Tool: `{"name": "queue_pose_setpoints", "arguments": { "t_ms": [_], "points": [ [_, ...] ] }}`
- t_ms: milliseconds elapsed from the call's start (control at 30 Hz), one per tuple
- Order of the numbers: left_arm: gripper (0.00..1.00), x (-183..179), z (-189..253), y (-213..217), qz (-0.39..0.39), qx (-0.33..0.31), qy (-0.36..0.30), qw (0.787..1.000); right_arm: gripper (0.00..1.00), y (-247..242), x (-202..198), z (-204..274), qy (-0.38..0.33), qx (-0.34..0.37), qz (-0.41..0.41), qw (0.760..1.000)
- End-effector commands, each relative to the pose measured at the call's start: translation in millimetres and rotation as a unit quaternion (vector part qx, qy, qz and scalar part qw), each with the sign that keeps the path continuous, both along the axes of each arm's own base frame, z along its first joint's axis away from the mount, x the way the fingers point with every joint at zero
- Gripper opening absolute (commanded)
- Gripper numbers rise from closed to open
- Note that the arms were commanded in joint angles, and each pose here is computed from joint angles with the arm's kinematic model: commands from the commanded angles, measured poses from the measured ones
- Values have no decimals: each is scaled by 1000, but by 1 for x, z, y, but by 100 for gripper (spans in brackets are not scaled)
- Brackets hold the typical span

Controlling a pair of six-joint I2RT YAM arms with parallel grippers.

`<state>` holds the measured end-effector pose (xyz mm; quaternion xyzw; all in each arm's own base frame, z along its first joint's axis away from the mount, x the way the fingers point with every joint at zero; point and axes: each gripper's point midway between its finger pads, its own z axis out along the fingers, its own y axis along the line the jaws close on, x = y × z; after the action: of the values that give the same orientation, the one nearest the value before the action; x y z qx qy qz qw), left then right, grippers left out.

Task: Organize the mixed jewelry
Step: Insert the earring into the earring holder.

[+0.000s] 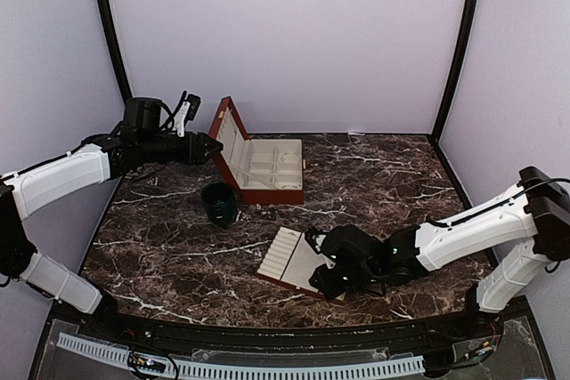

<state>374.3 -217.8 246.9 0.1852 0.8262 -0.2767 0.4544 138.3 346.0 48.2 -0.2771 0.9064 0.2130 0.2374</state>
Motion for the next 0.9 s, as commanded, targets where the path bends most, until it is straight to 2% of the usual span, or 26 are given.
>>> {"name": "queue_pose_setpoints", "arguments": {
  "t_ms": [0,367,867],
  "points": [
    [58,-6,4,1,-5,3,-6,1000,0,2,-3,7,-1,10,-4,1000],
    [58,-6,5,2,-3,4,-9,1000,0,0,1,2,-17,-7,-17,1000],
    [59,-7,5,2,-4,3,-9,1000,0,8,5,6,-25,7,-17,1000]
  ]
}}
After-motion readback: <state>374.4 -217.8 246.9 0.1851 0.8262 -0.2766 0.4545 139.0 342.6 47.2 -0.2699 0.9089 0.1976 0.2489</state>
